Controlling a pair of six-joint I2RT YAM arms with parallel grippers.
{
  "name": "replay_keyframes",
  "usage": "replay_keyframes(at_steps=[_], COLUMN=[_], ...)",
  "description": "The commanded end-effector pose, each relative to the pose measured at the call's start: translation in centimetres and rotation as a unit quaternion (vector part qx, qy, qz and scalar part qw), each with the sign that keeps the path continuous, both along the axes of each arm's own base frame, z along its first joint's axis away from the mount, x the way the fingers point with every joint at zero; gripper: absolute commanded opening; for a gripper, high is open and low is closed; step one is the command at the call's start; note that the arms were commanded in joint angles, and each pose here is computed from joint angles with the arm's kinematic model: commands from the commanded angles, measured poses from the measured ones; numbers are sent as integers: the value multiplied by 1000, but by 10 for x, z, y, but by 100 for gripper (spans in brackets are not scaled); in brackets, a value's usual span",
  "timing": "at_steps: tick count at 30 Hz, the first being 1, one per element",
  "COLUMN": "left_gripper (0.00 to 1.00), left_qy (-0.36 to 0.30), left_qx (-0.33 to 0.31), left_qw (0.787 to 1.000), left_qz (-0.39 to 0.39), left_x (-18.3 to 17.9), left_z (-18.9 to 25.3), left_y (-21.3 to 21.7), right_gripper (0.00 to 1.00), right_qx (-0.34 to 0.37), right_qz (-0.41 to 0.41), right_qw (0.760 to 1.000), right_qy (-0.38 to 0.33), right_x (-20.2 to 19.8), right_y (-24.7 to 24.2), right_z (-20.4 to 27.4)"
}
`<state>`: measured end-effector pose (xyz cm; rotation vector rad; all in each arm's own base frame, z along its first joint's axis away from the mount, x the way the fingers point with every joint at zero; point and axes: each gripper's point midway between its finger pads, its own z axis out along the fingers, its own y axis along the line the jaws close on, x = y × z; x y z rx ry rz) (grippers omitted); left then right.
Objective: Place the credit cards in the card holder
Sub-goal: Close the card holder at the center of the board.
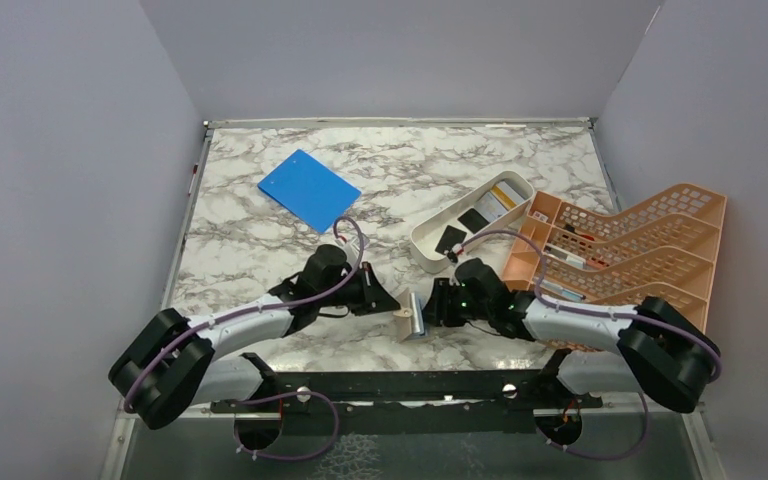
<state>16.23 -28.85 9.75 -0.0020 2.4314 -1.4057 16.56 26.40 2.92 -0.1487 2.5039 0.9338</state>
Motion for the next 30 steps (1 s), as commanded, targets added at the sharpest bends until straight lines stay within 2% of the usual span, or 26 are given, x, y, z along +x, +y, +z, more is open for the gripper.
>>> replay_keyframes(at_steps=[1, 5, 9, 13, 16, 20, 25, 30], left_gripper=[0, 0, 0, 9, 19, 24, 31, 46], left_qy=[-22, -21, -23, -23, -21, -15, -8, -7], left_qx=[-13, -6, -4, -1, 3, 13, 25, 26], left_qw=[999, 999, 999, 999, 999, 999, 998, 998], left_qz=[-21, -27, -27, -27, -27, -39, -48, -60], left_x=[5, 8, 10, 11, 12, 11, 10, 8], left_z=[9, 5, 5, 4, 3, -4, -16, -16], left_y=[-11, -15, -18, -20, -23, -32, -38, -46], right_gripper=[46, 50, 50, 49, 48, 48, 48, 48], right_qx=[-42, -12, 61, 123, 118, 88, 90, 53], right_qz=[-29, -35, -25, -18, -36, -51, -41, -54], right_qw=[999, 999, 997, 991, 991, 993, 993, 995], right_qy=[-18, -31, -39, -46, -57, -61, -60, -57], right_x=[0, -3, -8, -13, -8, -3, -7, -5], right_y=[-25, -24, -11, -2, -7, -15, -15, -25], right_z=[6, 23, 44, 63, 67, 64, 59, 49])
